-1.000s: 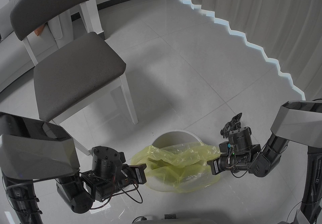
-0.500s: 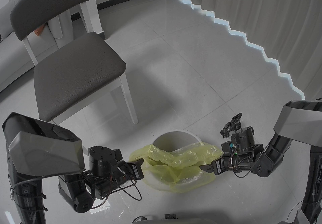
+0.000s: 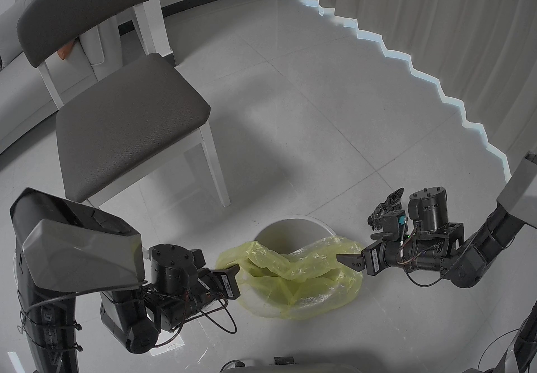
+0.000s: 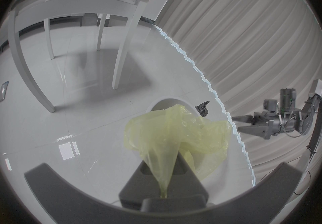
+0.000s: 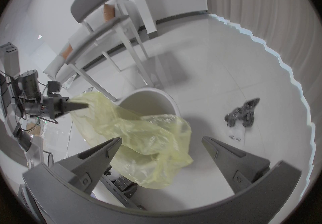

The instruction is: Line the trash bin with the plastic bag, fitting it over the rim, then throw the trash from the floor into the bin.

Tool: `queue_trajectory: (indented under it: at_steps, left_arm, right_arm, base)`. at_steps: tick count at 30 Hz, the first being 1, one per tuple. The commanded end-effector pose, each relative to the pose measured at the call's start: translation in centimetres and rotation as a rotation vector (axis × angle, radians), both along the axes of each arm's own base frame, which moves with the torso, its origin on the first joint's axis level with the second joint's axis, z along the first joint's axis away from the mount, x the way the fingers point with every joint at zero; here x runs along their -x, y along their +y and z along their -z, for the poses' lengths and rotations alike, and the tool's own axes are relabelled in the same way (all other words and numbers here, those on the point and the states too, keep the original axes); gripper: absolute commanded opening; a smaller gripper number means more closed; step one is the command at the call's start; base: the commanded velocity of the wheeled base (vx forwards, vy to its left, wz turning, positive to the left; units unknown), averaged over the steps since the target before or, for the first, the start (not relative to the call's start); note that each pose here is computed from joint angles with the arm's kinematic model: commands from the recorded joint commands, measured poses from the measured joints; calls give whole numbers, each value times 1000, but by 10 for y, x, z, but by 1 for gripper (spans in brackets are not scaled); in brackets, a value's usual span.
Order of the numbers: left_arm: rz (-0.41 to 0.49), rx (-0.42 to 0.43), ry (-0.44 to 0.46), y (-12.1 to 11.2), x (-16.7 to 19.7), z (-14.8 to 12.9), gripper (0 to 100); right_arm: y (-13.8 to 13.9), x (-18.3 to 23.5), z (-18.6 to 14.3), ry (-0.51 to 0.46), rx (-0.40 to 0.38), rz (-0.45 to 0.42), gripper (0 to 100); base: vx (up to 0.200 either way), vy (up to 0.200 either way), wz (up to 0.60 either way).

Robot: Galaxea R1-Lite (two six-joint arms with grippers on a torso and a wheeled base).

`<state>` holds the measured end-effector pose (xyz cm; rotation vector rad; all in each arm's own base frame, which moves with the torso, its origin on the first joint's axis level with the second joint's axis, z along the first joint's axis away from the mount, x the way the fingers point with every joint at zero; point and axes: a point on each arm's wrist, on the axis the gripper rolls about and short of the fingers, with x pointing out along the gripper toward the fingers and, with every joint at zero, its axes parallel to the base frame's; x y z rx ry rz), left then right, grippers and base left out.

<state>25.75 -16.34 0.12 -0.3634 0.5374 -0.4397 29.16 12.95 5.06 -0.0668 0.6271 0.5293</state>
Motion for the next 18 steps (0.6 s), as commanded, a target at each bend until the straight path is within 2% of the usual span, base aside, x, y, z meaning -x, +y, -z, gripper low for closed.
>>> queue_trajectory:
  at_steps: [1, 6, 7, 10, 18]
  left_arm:
    - [-5, -8, 10, 0, 0, 4, 0]
    - [0, -10, -3, -1, 0, 3, 0]
    - [-2, -4, -12, -2, -2, 2, 100]
    - [-5, 0, -18, 0, -1, 1, 100]
    - [-26, -3, -33, 11, 9, -1, 100]
  right_arm:
    - [11, 6, -15, -50, -11, -47, 100]
    - [25, 3, -3, -42, 19, -98, 100]
    - [27, 3, -2, -45, 21, -110, 100]
    - [32, 0, -4, -67, 27, -138, 100]
    - [41, -14, 16, -93, 114, -230, 100]
  base:
    - [0, 0, 0]
    - [0, 0, 0]
    - [0, 0, 0]
    - [0, 0, 0]
    - [0, 0, 0]
